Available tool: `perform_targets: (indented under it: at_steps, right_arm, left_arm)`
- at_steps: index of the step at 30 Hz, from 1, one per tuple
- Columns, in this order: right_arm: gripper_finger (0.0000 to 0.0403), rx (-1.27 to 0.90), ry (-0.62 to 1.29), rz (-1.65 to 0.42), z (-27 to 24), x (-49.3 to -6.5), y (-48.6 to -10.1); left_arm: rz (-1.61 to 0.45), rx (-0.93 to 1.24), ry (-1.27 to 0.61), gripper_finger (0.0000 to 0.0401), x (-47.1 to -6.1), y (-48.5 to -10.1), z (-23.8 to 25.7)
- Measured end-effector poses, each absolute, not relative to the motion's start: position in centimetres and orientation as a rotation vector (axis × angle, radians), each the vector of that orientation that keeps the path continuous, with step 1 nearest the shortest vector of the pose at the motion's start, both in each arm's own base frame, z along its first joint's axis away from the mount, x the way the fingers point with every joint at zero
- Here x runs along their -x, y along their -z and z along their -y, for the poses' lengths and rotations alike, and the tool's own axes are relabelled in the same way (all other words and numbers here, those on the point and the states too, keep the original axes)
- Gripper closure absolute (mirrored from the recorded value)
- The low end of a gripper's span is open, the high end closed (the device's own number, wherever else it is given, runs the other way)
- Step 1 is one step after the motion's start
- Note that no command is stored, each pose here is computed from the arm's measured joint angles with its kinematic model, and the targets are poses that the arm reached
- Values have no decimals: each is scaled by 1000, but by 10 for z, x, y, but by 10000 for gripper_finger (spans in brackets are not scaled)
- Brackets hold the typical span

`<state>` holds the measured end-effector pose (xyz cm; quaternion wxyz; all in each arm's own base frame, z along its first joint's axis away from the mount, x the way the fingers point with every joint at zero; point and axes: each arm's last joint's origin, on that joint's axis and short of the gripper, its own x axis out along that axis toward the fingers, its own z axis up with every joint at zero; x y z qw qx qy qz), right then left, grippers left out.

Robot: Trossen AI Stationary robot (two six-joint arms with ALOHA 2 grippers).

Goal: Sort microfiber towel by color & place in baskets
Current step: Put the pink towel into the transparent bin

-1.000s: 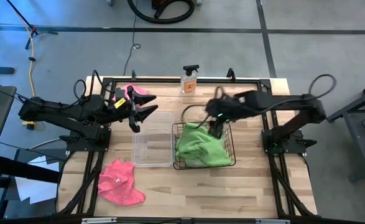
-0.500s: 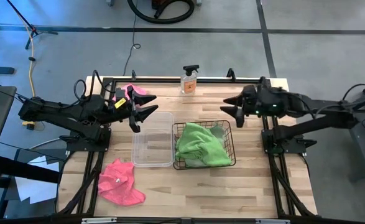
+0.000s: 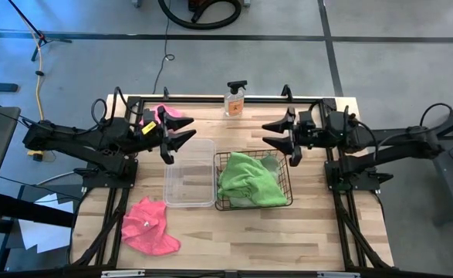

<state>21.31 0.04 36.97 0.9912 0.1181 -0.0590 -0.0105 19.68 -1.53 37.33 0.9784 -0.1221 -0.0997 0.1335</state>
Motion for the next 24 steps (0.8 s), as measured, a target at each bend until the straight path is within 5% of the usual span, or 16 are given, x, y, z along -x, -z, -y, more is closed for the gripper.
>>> perform_targets:
  at_steps: [17, 24]
  right_arm:
    - [196, -255, 20, 104, 0, -217, -369]
    - [196, -255, 32, 95, 0, -217, -367]
  left_arm:
    - [201, 227, -332, 201, -196, -373, 14]
    - [148, 385, -442, 199, -191, -387, 4]
